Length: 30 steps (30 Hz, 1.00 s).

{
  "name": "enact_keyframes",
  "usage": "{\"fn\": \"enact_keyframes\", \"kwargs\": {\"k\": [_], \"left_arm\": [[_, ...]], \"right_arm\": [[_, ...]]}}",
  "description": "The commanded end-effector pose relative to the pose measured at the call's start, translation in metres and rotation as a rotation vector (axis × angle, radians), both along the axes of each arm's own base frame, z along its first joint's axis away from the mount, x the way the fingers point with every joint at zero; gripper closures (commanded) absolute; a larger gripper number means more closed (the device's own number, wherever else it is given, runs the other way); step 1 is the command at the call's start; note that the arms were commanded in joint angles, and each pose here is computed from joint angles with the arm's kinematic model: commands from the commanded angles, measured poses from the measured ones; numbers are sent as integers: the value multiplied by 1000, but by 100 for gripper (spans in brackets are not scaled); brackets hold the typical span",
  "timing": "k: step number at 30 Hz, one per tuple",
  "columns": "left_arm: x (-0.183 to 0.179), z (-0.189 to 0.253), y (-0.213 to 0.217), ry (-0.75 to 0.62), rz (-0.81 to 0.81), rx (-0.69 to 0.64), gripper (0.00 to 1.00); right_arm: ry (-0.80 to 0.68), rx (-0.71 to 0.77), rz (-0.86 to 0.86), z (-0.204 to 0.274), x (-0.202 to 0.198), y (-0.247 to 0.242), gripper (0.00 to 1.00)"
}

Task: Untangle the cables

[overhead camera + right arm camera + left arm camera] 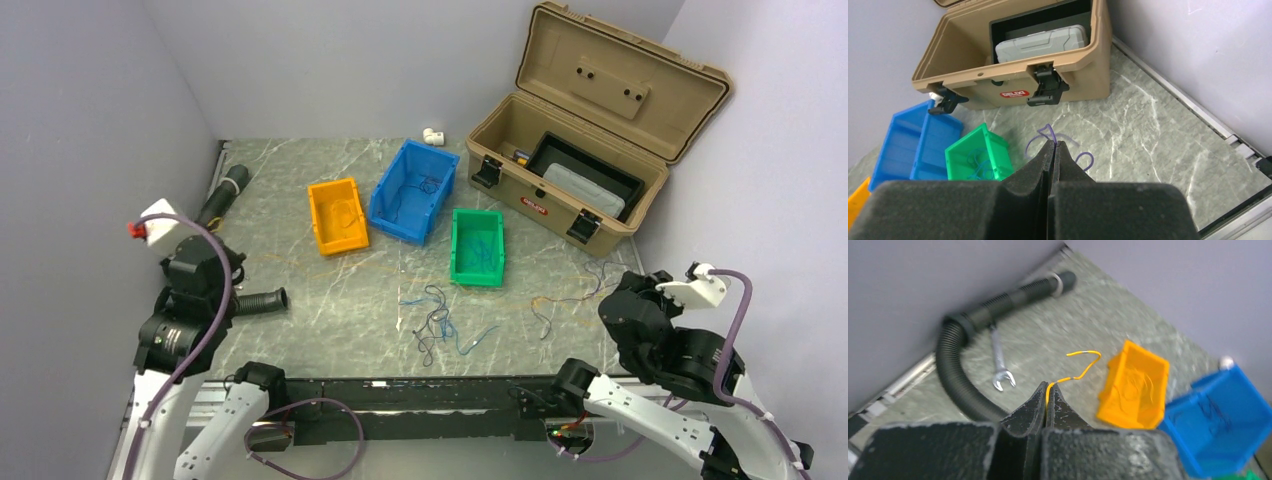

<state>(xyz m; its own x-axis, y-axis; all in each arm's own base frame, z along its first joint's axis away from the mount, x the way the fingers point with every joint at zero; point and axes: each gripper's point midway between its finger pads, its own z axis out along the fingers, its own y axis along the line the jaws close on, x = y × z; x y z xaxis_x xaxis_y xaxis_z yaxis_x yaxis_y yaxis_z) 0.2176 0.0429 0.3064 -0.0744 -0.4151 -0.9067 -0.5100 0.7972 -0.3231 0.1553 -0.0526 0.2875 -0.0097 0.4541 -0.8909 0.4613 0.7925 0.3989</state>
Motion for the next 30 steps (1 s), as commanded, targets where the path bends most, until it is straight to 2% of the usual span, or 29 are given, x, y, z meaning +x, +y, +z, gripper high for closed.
{"fn": "enact_keyframes", "kwargs": {"k": [1, 3, 7, 8, 11, 14, 17, 20, 23, 30], "left_arm": [[-41, 34, 58, -74, 336, 95, 100], [-44, 49, 60, -116, 330, 119, 100], [-24, 62, 33, -192, 124, 116, 100], [-16, 63, 19, -201, 24, 126, 100], [7, 72, -60, -285, -451, 155, 100], [6, 73, -137, -355, -869, 85, 100], [1, 64, -182, -340, -1119, -13, 100], [-2, 50, -206, -303, -1268, -79, 100], [-14, 42, -228, -324, -1409, -105, 100], [-19, 11, -260, -284, -1458, -34, 100]], "right_arm": [[-26, -21, -55, 7, -7, -17, 100], [-23, -27, -27, 8, -4, -11, 100], [-20, -43, 127, 6, 10, 21, 100], [-26, -44, 170, 6, 13, 30, 100], [-50, -35, 313, 7, 21, 59, 100], [-79, -48, 483, 14, 26, 94, 100], [-95, -54, 586, 25, 31, 119, 100], [-107, -76, 660, 45, 33, 137, 100], [-137, -92, 732, 70, 35, 153, 100], [-229, -122, 841, 129, 38, 179, 100]]}}
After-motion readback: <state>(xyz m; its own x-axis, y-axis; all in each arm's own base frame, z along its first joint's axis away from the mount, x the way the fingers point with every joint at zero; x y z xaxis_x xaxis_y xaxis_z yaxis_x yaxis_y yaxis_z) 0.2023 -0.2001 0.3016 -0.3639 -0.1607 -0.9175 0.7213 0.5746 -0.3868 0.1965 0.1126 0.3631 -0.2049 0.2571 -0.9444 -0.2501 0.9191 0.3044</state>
